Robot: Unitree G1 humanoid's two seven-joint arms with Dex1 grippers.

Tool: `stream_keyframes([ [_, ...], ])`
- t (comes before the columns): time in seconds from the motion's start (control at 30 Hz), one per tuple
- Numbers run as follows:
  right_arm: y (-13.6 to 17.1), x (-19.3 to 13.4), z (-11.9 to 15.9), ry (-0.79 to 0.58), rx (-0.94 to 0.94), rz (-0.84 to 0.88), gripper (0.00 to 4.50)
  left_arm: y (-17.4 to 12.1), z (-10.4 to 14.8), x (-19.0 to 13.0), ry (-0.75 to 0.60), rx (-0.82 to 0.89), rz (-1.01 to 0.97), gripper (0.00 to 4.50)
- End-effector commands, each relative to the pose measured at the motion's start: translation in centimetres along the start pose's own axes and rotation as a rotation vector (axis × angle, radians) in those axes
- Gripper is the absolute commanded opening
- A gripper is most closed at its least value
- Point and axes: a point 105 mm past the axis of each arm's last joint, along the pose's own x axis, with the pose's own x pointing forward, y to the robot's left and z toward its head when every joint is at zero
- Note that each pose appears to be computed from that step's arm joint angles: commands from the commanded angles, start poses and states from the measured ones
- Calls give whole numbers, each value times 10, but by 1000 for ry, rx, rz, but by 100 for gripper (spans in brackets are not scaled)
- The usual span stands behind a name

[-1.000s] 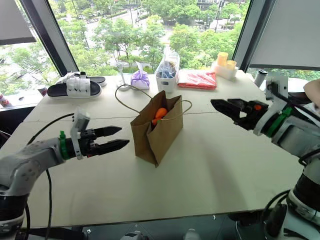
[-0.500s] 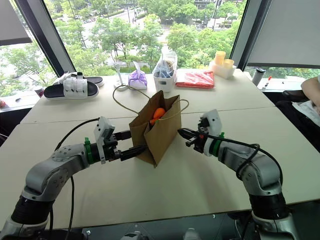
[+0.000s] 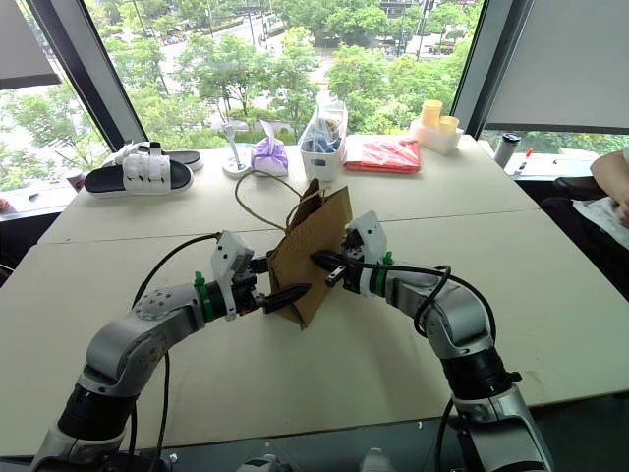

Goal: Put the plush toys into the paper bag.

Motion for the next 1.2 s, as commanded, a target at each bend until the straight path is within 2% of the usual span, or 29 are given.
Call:
stream_keyframes([
  [0.03,2,-3,16,-44,-43,7,0,5,12,0,-41,46,31,362],
  [0.13,0,-12,20,-48,-56,-7,0,8,10,-2,-38,44,49,227],
  [0.27,-3,-36,28,-58,-76,-50,0,9,10,-3,-50,6,49,24],
  [0.3,-3,-42,29,-58,-78,-62,0,9,12,-4,-59,-8,48,5],
  [0.5,-5,-92,31,-32,-79,-139,0,11,24,-11,-106,-53,-35,5],
  [0.67,-27,-144,43,-51,-51,-279,0,9,51,-26,-141,-39,-353,5],
  [0.87,-35,-182,44,28,-87,-352,0,32,55,-24,-69,23,-552,5],
  [1.03,-31,-193,47,42,-107,-367,0,47,35,-7,44,111,-613,5],
  [1.13,-26,-189,43,58,-110,-353,0,51,15,-3,112,159,-610,5],
  [1.17,-24,-188,42,64,-112,-348,0,54,10,-2,128,171,-600,59],
  [1.2,-23,-186,42,66,-115,-344,0,56,7,-2,136,167,-588,89],
])
